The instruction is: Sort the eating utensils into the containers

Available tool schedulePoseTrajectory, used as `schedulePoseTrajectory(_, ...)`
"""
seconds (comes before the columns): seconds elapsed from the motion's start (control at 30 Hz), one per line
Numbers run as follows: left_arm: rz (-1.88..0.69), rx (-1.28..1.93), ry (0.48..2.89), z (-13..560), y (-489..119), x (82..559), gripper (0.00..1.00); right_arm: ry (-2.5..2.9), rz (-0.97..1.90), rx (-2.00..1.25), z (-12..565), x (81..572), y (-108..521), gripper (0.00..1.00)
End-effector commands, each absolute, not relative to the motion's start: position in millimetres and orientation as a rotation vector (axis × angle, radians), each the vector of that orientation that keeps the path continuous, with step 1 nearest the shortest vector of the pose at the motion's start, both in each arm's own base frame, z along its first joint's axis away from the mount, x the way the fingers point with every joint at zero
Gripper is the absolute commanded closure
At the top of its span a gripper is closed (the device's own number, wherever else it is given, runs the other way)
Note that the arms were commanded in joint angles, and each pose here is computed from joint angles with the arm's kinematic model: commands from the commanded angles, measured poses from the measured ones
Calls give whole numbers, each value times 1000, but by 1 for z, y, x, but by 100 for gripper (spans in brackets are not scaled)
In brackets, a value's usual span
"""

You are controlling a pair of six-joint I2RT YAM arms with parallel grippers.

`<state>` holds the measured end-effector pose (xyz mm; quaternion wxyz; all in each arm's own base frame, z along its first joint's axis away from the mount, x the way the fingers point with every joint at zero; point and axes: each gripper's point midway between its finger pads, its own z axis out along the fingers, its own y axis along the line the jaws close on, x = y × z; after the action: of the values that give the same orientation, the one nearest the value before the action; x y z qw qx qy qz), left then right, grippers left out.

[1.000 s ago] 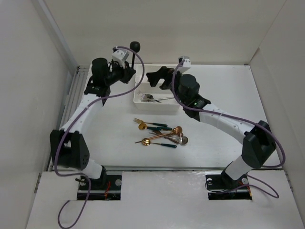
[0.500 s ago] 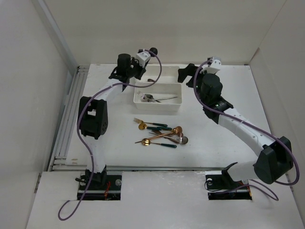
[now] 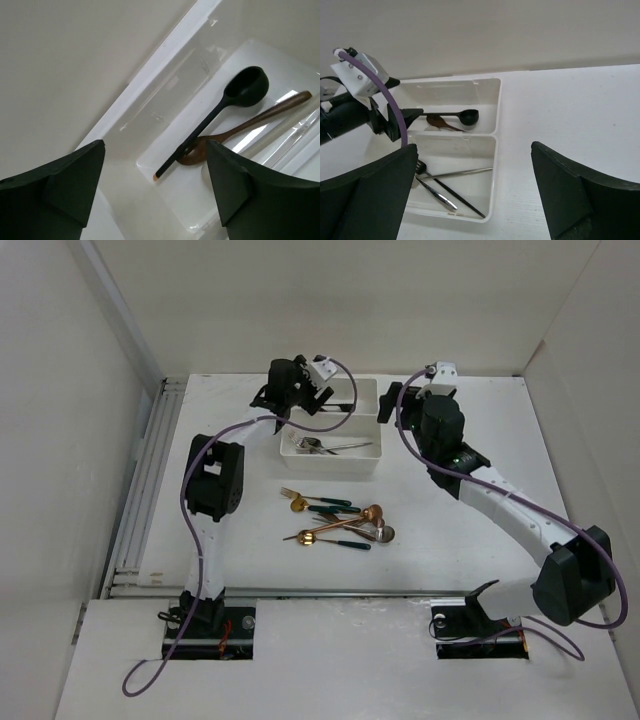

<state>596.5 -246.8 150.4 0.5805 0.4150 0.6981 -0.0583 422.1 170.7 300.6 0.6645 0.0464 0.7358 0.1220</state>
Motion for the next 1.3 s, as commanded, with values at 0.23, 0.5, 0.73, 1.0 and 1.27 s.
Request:
schedulePoseTrajectory(0.23,-224,801,1536,261,-228,591,12,1631,240,-442,306,395,220,1)
schedulePoseTrajectory(0.5,-626,418,1609,354,-186,547,11,1862,402,-1224,179,308,299,28)
schedulePoseTrajectory(0.73,-468,264,1894,320,-124,497,12,1959,405,-1415,109,284,341,48)
schedulePoseTrajectory(1.0,-370,141,1985,287,-94,436,11,1984,353,-1585,68,273,347,46)
schedulePoseTrajectory(1.27,-331,74,1999,278,-70,406,10,2066,299,-1597,46,264,339,55)
